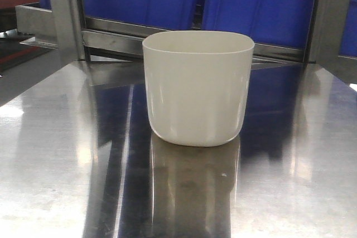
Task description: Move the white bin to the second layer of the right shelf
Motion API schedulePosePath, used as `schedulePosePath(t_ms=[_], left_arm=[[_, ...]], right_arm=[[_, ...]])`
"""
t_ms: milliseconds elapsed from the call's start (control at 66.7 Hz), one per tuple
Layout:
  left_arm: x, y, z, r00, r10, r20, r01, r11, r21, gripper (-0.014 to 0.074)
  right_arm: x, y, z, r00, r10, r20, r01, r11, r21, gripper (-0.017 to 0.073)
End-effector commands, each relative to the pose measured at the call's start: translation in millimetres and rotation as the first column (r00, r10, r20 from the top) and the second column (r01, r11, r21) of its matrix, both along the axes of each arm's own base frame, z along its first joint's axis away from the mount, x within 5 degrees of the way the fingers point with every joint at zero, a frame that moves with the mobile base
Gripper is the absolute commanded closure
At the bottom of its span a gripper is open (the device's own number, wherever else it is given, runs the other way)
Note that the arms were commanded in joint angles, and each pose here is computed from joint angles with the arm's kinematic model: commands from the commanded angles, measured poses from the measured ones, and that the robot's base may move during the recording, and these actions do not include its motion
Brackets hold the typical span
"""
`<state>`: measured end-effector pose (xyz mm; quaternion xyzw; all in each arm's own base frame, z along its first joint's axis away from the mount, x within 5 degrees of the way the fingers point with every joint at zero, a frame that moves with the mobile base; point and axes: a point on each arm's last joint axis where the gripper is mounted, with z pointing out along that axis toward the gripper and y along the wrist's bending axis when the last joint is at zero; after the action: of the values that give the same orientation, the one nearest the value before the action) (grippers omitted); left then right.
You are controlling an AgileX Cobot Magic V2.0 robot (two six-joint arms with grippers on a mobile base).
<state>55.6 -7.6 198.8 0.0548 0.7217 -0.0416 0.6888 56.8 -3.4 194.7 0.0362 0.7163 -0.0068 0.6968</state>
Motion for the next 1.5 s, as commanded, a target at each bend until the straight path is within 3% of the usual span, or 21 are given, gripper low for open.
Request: schedulePosePath(t_ms=[0, 495, 675, 765, 839, 959, 1049, 1169, 1259, 1379, 1484], left_arm=[[0, -0.1, -4, 0.998, 0.0, 0.064, 0.001, 1.0, -0.012, 0.0509], [0, -0.1, -4, 0.998, 0.0, 0.064, 0.001, 1.0, -0.012, 0.0509], [0, -0.1, -4, 0.998, 0.0, 0.064, 0.001, 1.0, -0.012, 0.0509], [0, -0.1, -4, 0.998, 0.0, 0.064, 0.001, 1.0, -0.012, 0.0509], [0, -0.1, -4, 0.998, 0.0, 0.064, 0.001, 1.0, -0.012, 0.0509], [0, -0.1, -4, 0.998, 0.0, 0.064, 0.001, 1.0, -0.012, 0.0509], [0, -0.1, -4, 0.998, 0.0, 0.064, 0.001, 1.0, -0.012, 0.0509], [0, -0.1, -4, 0.998, 0.0, 0.064, 0.001, 1.0, -0.012, 0.0509], [0, -0.1, -4, 0.998, 0.0, 0.064, 0.001, 1.0, -0.012, 0.0509], [0, -0.1, -4, 0.998, 0.0, 0.064, 0.001, 1.0, -0.012, 0.0509], [0, -0.1, -4, 0.998, 0.0, 0.064, 0.001, 1.0, -0.012, 0.0509]], right_arm=[[-3, 0, 14, 0.993, 0.0, 0.119, 0.001, 1.0, -0.008, 0.0505], [-3, 0, 20, 0.987, 0.0, 0.164, 0.002, 1.0, -0.012, 0.0505], [-5, 0, 36, 0.99, 0.0, 0.144, 0.008, 0.998, -0.055, 0.0505], [-5, 0, 49, 0.997, -0.003, 0.081, 0.007, 0.999, -0.053, 0.0505], [-2, -1, 52, 0.999, -0.008, -0.047, 0.005, 0.998, -0.062, 0.0505], [3, -2, 57, 0.972, -0.01, -0.237, -0.008, 0.997, -0.074, 0.0505], [13, -1, 61, 0.96, 0.0, -0.281, -0.014, 0.999, -0.048, 0.0505], [30, 0, 63, 0.965, 0.026, -0.261, -0.016, 0.999, 0.043, 0.0505], [41, 0, 60, 0.932, 0.033, -0.36, -0.013, 0.998, 0.057, 0.0505], [56, 0, 60, 0.84, 0.046, -0.54, -0.011, 0.998, 0.068, 0.0505], [71, -3, 68, 0.779, 0.024, -0.627, 0.063, 0.991, 0.116, 0.0502]])
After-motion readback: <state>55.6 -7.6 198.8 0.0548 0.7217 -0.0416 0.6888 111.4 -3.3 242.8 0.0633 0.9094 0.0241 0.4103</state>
